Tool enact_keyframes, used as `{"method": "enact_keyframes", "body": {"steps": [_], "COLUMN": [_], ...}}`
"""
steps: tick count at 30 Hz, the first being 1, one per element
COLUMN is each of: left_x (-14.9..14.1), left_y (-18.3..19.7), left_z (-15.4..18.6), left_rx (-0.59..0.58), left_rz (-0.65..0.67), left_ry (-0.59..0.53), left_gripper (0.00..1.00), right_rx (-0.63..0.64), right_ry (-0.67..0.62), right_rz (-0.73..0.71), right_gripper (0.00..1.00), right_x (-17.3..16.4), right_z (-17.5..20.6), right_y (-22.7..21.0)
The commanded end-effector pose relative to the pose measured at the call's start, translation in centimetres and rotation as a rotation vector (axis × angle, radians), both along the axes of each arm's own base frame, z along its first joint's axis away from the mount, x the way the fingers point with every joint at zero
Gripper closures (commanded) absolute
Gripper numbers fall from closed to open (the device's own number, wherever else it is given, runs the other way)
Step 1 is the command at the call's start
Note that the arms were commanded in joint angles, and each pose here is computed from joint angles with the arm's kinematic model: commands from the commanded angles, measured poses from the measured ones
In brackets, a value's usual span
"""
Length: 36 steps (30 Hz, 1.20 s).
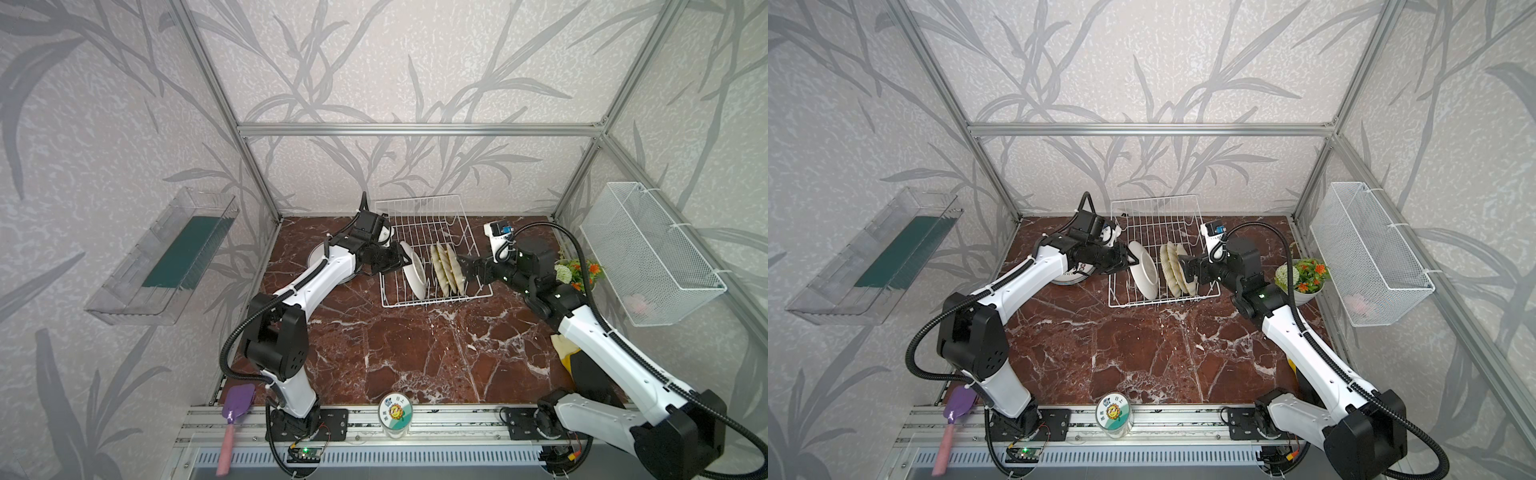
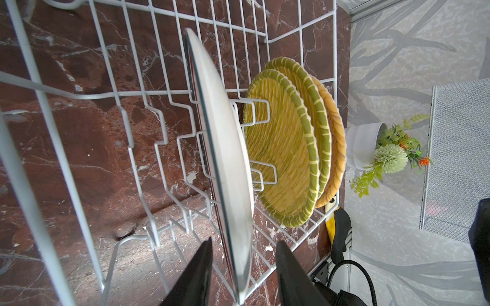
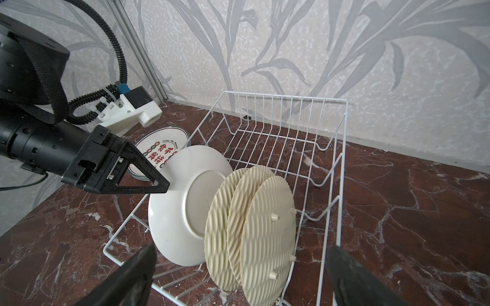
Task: Unload the plates from the dish rack
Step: Pick up a plate from the dish rack.
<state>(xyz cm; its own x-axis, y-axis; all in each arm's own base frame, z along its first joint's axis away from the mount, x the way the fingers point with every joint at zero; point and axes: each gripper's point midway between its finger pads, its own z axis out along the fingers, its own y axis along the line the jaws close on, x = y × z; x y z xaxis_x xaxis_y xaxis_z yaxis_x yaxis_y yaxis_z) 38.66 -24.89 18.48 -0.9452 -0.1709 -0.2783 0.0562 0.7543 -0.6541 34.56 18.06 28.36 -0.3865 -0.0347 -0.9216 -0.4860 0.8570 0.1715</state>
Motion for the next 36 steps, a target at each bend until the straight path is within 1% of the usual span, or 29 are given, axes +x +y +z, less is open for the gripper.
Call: {"method": "enact_keyframes", "body": {"steps": [1, 4, 9, 12, 18, 31, 33, 36], "left_x": [0.7, 0.8, 1.0, 1.0, 0.9, 1.0, 1.0, 1.0], "left_y": [-0.6, -1.0, -1.3, -1.1, -1.2, -1.5, -1.7, -2.0], "left_z": [0.2, 0.0, 0.0, 0.0, 0.0, -0.1, -0.1, -0.2], "left_rx": [-0.014, -0.028, -0.04, -0.038, -0.048, -0.065, -0.079, -0.1], "left_rz": [0.0, -0.008, -0.009, -0.006, -0.003, -0.005, -0.007, -0.007], "left_ry": [-0.004, 0.01, 0.01, 0.006, 0.005, 0.015, 0.022, 0.03], "left_gripper": [0.59, 0.64, 0.66, 0.71, 0.74, 0.81, 0.82, 0.85], "right_rx": [0.006, 0.006, 0.001, -0.004, -0.009, -0.013, -0.011, -0.003], "right_ry": [-0.034, -0.049, -0.048, -0.037, -0.006, 0.009, 0.014, 0.017], "right_rz": [0.002, 0.0, 0.048, 0.1, 0.155, 0.153, 0.151, 0.148], "right_gripper": [0.01, 0.01, 0.01, 0.01, 0.01, 0.01, 0.01, 0.01], "right_x": [-0.1, -0.3, -0.8, -1.3, -1.7, -1.7, -1.6, -1.6], "right_z": [0.7, 1.0, 0.8, 0.5, 0.0, -0.5, -0.6, -0.7], "right_y": [-0.2, -0.4, 0.1, 0.8, 1.6, 1.6, 1.6, 1.6]}}
